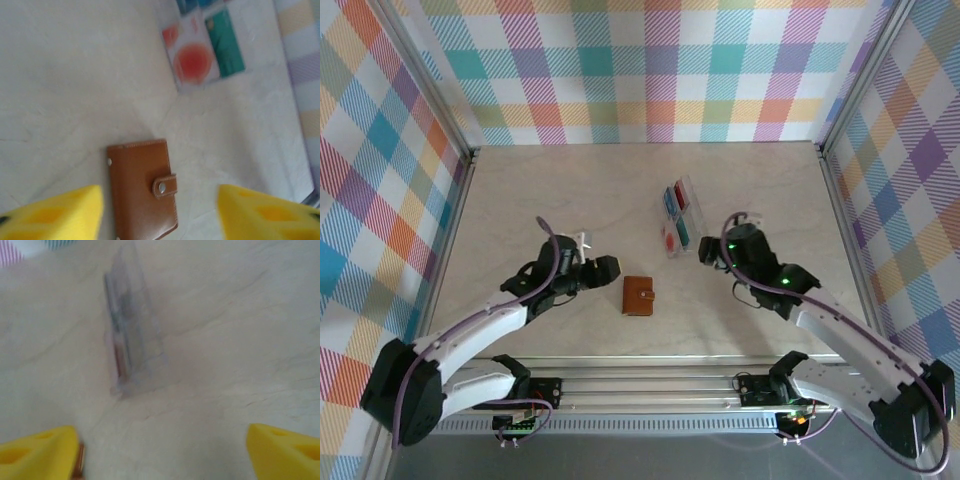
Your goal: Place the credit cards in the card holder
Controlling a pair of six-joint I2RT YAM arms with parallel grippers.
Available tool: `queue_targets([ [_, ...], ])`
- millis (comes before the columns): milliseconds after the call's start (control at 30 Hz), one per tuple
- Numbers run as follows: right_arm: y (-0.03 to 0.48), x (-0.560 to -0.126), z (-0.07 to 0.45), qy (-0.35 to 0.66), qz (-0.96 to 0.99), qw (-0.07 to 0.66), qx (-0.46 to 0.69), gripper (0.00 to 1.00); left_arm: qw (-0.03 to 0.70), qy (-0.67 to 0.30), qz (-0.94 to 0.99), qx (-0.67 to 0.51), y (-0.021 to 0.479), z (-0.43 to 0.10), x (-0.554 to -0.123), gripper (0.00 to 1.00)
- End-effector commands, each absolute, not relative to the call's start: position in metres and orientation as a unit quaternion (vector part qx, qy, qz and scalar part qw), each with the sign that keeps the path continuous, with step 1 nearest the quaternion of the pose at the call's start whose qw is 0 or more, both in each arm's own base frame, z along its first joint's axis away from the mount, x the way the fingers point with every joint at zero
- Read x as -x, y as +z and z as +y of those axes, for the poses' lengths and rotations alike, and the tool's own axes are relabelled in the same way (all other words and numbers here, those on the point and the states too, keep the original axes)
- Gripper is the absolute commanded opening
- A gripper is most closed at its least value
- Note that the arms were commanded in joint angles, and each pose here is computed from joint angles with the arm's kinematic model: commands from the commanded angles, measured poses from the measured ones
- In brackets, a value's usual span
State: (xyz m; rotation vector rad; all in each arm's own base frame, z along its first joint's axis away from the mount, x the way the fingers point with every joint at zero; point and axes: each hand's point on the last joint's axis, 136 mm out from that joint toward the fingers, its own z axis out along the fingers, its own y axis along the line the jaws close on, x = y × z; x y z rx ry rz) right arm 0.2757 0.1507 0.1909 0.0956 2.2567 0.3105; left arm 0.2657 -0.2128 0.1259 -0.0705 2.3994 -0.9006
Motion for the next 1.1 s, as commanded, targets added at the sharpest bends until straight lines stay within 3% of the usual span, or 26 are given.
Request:
queue_targets([
  [0, 0.19, -0.265, 0.194, 0.142, 0.908, 0.394, 0.025, 0.68, 0.256, -0.362, 0.897, 0.008, 0.111, -0.239, -0.266, 0.42],
  [100, 0.177, -0.251, 0.232, 0.173, 0.915, 0.357, 0.075, 0.48, 0.232, -0.351, 0.907, 0.008, 0.092, -0.248, -0.27, 0.21],
  [300, 0.146, -0.228, 0.281, 0.226, 0.924, 0.278, 0.133, 0.29, 0.22, -0.344, 0.913, 0.006, 0.076, -0.256, -0.275, 0.17],
  [567, 0.116, -0.222, 0.31, 0.237, 0.93, 0.227, 0.163, 0.31, 0.213, -0.31, 0.926, 0.02, 0.048, -0.252, -0.282, 0.11],
  [1067, 0.067, -0.232, 0.332, 0.199, 0.948, 0.179, 0.172, 0.31, 0.22, -0.253, 0.941, 0.041, 0.019, -0.223, -0.257, 0.05],
])
